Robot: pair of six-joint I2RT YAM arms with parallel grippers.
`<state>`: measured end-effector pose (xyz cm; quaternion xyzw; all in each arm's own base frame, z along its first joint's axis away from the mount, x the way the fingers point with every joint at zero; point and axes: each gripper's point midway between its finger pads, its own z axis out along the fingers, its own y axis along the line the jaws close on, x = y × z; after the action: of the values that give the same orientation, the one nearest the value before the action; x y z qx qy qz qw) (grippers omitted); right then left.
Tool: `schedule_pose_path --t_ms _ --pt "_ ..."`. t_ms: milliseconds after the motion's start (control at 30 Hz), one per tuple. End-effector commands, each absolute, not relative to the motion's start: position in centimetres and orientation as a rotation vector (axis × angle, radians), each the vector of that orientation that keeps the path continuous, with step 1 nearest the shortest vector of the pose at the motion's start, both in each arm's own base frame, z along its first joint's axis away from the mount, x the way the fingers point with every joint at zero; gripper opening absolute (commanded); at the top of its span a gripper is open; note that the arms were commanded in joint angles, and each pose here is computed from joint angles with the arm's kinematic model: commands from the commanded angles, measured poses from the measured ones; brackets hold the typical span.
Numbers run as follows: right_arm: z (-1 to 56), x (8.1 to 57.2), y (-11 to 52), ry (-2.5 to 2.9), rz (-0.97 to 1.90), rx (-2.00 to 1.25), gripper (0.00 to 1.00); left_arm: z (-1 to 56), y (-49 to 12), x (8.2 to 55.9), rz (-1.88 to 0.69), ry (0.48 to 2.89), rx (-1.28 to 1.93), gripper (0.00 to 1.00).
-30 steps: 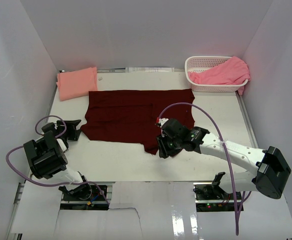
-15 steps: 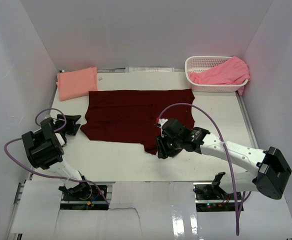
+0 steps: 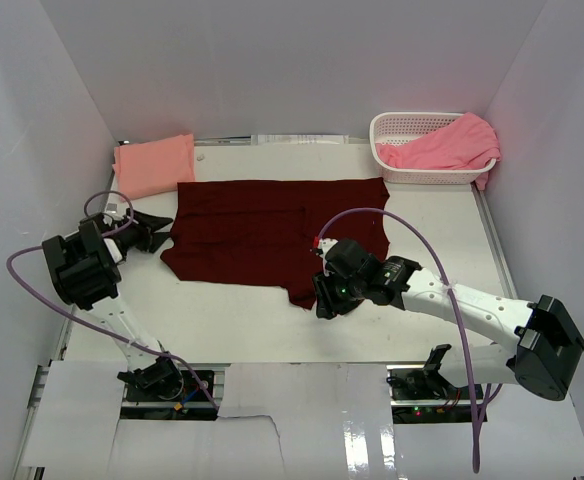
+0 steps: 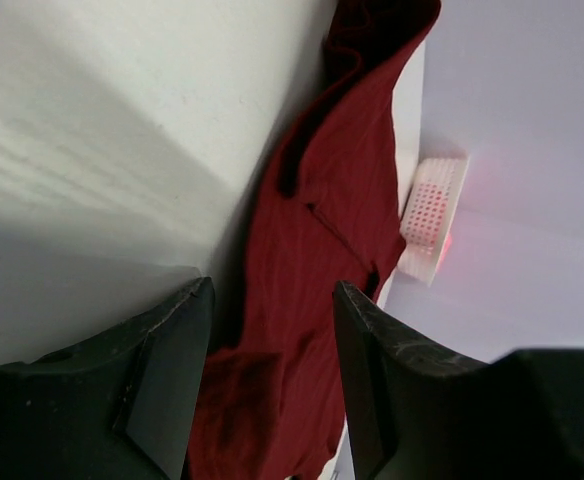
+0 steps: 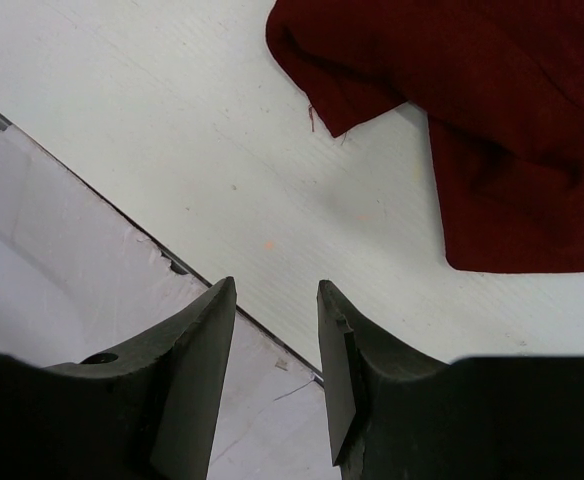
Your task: Fold and stack the t-shirts
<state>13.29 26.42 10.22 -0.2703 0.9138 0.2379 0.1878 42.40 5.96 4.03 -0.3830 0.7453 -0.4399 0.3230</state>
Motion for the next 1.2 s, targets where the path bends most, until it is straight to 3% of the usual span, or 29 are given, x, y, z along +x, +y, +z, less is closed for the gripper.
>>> schedule_pose_path --t_ms 0,233,433,667,1167 --pt "11.0 13.2 27.0 2.533 0.711 -0.77 0.45 0.6 3.3 39.7 -1.16 2.21 -1.067 0.63" --pt "11.0 13.2 27.5 2.534 0.729 -0.779 0.45 1.4 3.8 38.4 -0.826 2.406 -0.965 0.63" --pt "10.8 13.1 27.8 2.539 0.745 -0.788 0.45 2.7 2.8 36.2 -0.738 2.482 -0.922 0.63" --pt "10.8 13.0 27.9 2.534 0.758 -0.798 0.45 4.1 2.3 33.0 -0.682 2.504 -0.956 0.65" --pt "10.3 12.6 27.6 2.537 0.76 -0.807 0.45 4.8 1.4 31.9 -0.736 2.561 -0.959 0.67"
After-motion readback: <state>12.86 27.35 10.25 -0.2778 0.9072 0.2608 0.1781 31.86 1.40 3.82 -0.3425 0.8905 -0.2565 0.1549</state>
